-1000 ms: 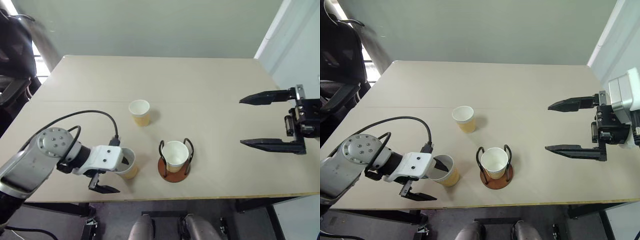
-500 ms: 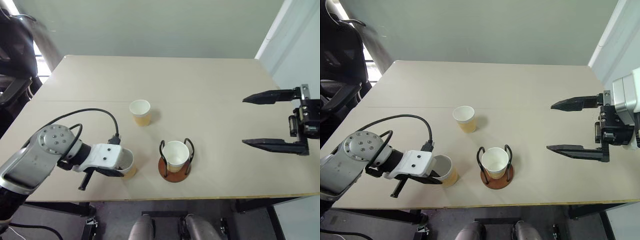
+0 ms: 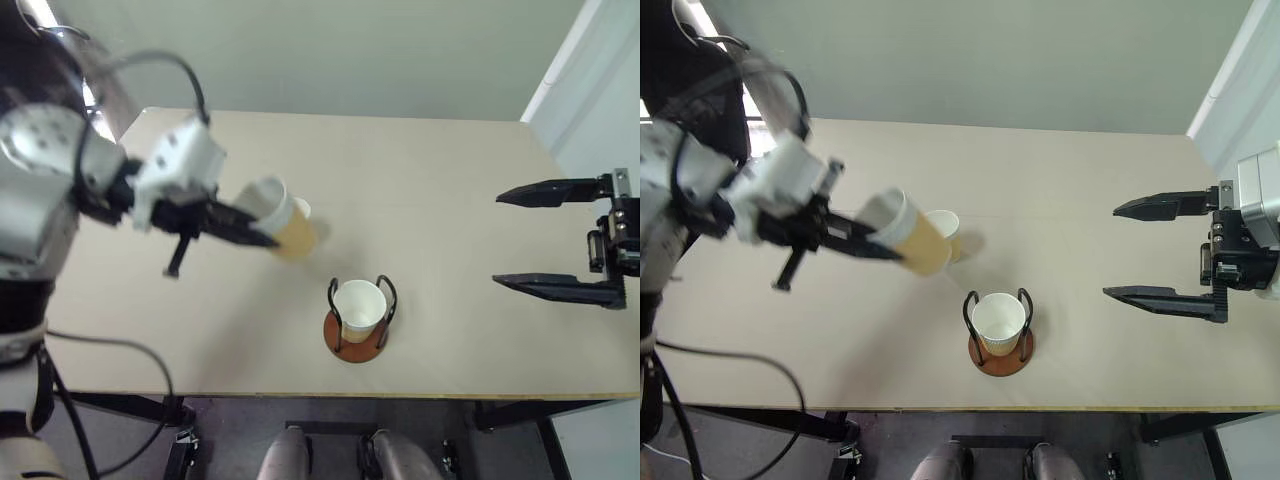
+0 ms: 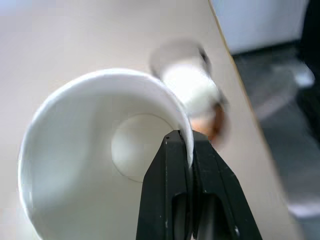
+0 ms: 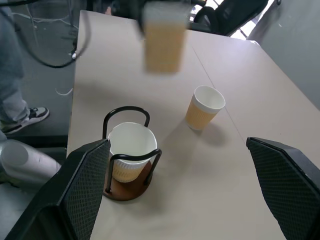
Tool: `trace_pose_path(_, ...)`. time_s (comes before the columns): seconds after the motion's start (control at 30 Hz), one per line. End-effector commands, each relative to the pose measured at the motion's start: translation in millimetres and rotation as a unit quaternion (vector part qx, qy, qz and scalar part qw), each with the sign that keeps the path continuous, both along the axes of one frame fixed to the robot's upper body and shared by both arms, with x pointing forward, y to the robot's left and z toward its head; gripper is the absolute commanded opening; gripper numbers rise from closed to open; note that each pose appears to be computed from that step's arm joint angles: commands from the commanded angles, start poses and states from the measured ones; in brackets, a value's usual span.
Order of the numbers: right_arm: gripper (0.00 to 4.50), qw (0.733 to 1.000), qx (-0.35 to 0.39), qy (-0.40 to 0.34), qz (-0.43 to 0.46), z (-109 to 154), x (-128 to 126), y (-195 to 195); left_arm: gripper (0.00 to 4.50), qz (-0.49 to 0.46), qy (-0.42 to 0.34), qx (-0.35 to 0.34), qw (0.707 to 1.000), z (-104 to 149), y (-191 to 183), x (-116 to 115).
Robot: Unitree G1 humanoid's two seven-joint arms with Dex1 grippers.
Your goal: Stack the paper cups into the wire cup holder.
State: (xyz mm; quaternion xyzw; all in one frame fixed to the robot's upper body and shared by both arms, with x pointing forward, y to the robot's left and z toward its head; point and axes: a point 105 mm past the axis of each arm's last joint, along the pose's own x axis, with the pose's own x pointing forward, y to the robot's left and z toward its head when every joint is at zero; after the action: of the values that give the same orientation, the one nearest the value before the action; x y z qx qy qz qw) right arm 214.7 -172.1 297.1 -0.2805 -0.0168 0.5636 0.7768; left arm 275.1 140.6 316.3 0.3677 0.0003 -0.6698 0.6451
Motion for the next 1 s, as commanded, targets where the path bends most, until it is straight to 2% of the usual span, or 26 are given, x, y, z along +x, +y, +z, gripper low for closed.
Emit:
trace_pose_path(0.03,4.5,0.999,-0.005,-0.042,-0.009,10,-4,1,0.02,-0.072,-0.003,0.005,0.997,3,-20,1)
trace_pose_path(0.2,4.5,0.997,-0.015,-0.065,-0.027,15,-8,-1,0.02,-0.185,0.004,0.039,0.982,-10,-59,-10)
trace_pose_path(0.4,4.5,0.997,-0.017,-0.071,-0.038,15,-11,0,0.02,-0.256,-0.008,0.094,0.962,-25,-78,-19)
trace_pose_path(0.7,4.5,0.995,-0.022,-0.076,-0.052,14,-17,1,0.02,-0.298,-0.041,0.167,0.939,-51,-88,-11)
trace_pose_path(1.0,4.5,0.995,-0.023,-0.074,-0.061,12,-17,2,0.02,-0.313,-0.037,0.172,0.933,-56,-88,-13)
